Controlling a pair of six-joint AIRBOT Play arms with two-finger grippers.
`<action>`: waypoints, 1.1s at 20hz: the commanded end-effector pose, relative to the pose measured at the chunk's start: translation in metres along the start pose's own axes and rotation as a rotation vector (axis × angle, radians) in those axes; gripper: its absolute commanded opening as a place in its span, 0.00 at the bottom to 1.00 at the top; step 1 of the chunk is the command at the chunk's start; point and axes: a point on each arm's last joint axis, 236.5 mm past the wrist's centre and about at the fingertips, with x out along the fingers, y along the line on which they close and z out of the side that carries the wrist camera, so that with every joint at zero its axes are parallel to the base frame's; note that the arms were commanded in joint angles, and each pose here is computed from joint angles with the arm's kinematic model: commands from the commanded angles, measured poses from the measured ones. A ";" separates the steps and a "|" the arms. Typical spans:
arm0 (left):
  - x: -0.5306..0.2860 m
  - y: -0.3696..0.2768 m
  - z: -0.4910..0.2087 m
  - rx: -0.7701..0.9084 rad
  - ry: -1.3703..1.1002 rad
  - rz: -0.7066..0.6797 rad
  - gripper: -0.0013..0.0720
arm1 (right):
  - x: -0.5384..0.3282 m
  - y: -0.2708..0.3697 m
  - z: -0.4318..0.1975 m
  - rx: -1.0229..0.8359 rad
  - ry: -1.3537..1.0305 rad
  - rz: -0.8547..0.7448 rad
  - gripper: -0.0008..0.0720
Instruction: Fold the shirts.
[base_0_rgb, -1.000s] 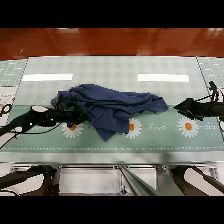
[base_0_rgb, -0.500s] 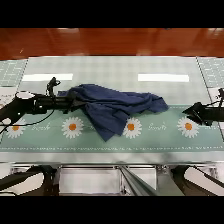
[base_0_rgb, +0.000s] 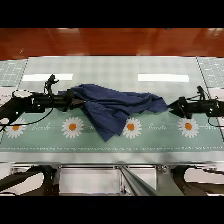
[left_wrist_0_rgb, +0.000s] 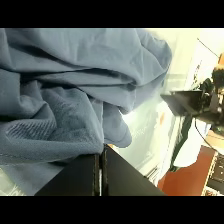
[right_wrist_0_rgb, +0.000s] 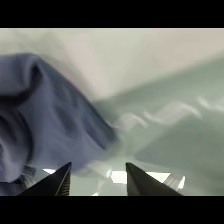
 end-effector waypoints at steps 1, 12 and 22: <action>0.001 -0.001 -0.001 0.004 0.004 -0.001 0.05 | 0.030 0.021 0.010 -0.040 0.041 0.009 0.57; -0.006 -0.016 0.007 0.038 -0.008 -0.022 0.05 | 0.015 0.101 0.029 -0.249 0.071 0.054 0.05; -0.189 -0.260 0.063 0.592 -0.475 -0.210 0.05 | -0.251 0.314 0.047 -0.783 -0.567 0.057 0.05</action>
